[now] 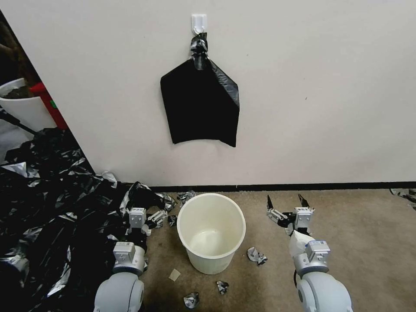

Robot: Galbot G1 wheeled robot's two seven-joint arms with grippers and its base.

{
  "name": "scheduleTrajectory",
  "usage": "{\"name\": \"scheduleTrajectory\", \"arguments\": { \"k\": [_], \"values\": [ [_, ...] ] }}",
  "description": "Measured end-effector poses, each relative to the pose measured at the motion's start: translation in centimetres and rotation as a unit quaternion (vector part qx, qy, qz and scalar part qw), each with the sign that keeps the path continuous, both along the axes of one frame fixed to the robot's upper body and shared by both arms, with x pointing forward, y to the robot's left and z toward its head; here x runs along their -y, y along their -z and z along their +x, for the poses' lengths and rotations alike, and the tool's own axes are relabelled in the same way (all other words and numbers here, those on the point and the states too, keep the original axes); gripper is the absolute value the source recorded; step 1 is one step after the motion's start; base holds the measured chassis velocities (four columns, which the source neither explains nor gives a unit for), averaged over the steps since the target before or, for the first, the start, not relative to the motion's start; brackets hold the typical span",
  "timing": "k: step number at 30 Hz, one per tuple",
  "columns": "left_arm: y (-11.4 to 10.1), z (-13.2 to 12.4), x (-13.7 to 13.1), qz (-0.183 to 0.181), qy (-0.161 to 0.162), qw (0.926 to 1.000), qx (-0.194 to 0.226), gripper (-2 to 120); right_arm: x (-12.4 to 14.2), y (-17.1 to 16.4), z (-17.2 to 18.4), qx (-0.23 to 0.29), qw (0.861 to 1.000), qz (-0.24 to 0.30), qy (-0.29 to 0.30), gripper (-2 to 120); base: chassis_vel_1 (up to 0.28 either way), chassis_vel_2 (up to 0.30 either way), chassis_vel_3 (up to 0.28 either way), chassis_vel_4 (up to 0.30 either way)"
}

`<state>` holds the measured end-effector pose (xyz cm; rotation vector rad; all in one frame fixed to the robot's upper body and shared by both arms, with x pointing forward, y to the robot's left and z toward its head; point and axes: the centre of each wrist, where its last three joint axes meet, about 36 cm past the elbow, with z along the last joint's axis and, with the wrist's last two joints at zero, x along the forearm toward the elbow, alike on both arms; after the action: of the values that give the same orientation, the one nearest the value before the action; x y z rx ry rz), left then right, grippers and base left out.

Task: Place a trash bag onto the trash bin.

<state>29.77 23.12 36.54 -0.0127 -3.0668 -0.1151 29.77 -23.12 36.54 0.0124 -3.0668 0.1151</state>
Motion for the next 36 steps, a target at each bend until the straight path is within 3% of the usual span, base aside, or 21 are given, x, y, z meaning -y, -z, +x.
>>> {"name": "scheduleTrajectory", "arguments": {
  "k": [36],
  "values": [
    [0.0,0.0,0.0,0.0,0.0,1.0,0.0,100,0.0,0.0,0.0,0.0,1.0,0.0,0.0,100,0.0,0.0,0.0,0.0]
  ]
}}
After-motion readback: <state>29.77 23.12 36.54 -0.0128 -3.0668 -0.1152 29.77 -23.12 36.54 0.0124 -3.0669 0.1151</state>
